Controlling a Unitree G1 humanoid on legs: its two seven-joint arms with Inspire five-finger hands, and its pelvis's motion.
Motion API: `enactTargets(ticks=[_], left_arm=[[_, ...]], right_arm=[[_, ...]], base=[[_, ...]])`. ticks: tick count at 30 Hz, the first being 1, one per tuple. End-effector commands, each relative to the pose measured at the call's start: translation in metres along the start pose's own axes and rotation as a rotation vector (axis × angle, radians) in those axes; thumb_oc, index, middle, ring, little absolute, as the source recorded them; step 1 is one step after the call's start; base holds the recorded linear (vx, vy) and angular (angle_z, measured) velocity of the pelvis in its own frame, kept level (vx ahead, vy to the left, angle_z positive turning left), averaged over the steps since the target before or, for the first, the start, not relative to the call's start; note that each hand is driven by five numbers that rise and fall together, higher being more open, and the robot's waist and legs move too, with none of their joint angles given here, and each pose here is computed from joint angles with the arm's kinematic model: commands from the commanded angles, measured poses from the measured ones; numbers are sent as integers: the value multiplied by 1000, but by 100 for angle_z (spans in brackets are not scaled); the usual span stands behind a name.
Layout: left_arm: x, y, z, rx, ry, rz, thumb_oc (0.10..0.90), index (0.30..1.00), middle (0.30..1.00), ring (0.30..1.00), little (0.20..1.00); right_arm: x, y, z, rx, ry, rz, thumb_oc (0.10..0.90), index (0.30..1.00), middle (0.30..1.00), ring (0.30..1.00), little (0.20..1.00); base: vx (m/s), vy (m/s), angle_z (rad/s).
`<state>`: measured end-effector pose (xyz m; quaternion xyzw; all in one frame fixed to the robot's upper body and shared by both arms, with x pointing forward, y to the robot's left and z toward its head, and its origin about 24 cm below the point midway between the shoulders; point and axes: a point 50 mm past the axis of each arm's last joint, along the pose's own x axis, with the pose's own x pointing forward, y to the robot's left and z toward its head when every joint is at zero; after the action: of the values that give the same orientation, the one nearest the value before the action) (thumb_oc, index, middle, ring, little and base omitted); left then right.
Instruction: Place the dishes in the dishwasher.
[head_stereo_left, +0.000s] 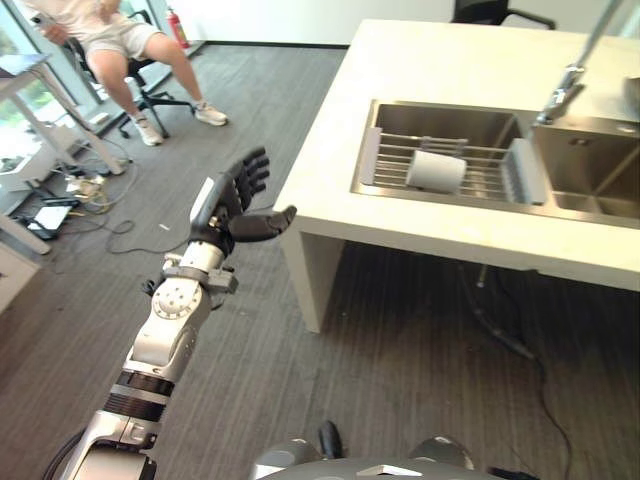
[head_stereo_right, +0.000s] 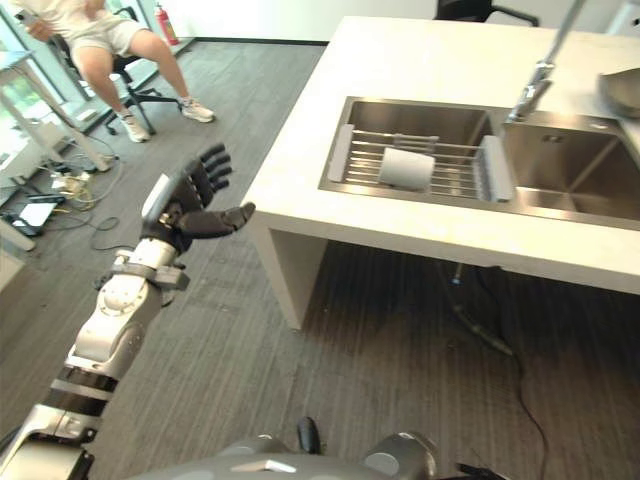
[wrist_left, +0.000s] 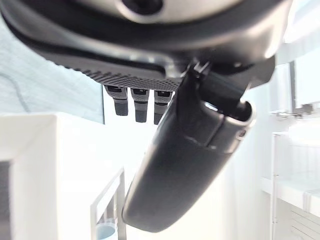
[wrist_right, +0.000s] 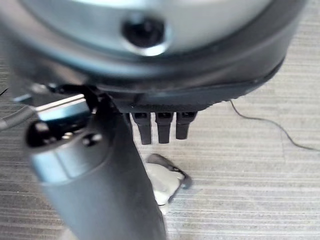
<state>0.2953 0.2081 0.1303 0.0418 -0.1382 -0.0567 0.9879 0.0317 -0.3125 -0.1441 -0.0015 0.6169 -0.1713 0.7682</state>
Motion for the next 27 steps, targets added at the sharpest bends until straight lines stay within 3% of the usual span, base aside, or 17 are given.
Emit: enactTargets(ticks=[1, 8, 14, 20, 27], left_arm=[[10, -12, 91, 70, -493, -38, 800, 900, 900, 900, 900], [18, -26, 121, 44, -654, -68, 800, 900, 900, 900, 900], [24, -34, 103, -50, -580, -99, 800, 900, 900, 900, 900], [26, -35, 83, -170, -498, -43, 800, 900, 900, 900, 900], [11, -24, 55, -162, -375, -16, 800, 900, 900, 900, 900]], right_arm=[[4, 26, 17, 35, -53, 80, 800, 900, 900, 900, 900], [5, 34, 5, -16, -9, 112, 800, 900, 900, 900, 900], [5, 33, 20, -91, -55, 116, 800, 900, 900, 900, 900], [3, 14, 3, -63, 12, 41, 800, 900, 900, 900, 900], [-1, 2, -16, -10, 64, 10, 800, 900, 900, 900, 900]], base=[[207, -369, 56], [183, -255, 27], [155, -412, -17], [126, -402, -28], [167, -11, -41]])
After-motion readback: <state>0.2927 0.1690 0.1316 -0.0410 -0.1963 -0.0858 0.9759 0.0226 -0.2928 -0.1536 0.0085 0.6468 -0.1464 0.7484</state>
